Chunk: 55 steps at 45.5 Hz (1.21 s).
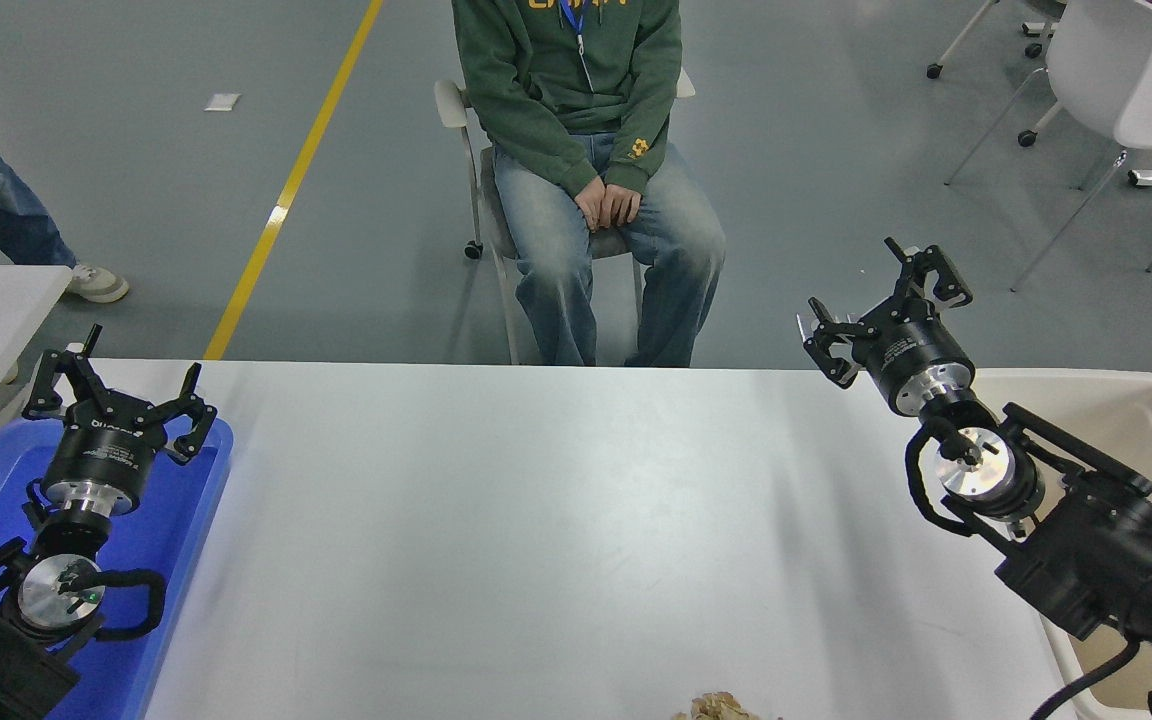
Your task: Clean the table surface
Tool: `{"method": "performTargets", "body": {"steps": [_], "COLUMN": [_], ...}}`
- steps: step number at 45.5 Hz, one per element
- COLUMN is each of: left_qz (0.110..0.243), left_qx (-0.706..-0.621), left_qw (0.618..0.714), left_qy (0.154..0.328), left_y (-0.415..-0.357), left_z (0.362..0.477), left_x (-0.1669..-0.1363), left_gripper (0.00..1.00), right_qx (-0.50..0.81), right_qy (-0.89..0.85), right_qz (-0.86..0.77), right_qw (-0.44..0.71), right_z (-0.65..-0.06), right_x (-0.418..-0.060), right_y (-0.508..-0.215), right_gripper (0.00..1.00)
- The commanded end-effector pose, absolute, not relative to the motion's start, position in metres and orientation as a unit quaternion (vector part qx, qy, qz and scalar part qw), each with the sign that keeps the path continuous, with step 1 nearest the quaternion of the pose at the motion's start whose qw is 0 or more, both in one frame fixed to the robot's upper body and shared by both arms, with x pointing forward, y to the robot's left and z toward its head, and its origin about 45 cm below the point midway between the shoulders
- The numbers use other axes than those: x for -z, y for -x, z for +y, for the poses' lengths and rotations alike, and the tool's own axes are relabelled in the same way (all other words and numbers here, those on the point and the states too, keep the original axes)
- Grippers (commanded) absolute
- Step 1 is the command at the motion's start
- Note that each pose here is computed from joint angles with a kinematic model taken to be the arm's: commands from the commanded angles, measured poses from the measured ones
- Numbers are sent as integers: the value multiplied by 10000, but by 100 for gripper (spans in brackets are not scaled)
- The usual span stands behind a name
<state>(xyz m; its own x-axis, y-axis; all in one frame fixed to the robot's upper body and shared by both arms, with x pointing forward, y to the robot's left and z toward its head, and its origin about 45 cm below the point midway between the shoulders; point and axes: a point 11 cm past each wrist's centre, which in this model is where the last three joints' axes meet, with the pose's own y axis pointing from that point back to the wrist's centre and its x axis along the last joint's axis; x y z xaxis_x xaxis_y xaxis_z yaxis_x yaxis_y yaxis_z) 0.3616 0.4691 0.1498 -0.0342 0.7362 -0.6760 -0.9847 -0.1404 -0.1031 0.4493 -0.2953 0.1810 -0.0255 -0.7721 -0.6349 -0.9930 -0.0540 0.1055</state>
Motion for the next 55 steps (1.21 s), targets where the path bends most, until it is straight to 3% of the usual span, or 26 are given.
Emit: {"method": "performTargets", "body": {"steps": [1, 27, 55], "left_qz": [2028, 2028, 2024], "left_qx": [-6902, -6902, -6899], "left_qw": [6233, 6233, 6236], "left_qy": [3065, 3065, 3069], "left_y": [-3612, -3612, -3617], "left_z": [4692, 4692, 4691], "left_x": [-1495, -1495, -1500], "left_gripper": [100, 100, 100], "right_qx": [-2923, -2765, -175], "right_qy": [6654, 6938, 8463], "right_qz": [6535, 6356, 5315], "right_qw": [2114, 1953, -309], "right_z": [-2948, -3026, -3293], "right_x": [-1744, -1680, -2307], "right_y": [-4454, -4356, -4068], "right_gripper": [99, 99, 99]}}
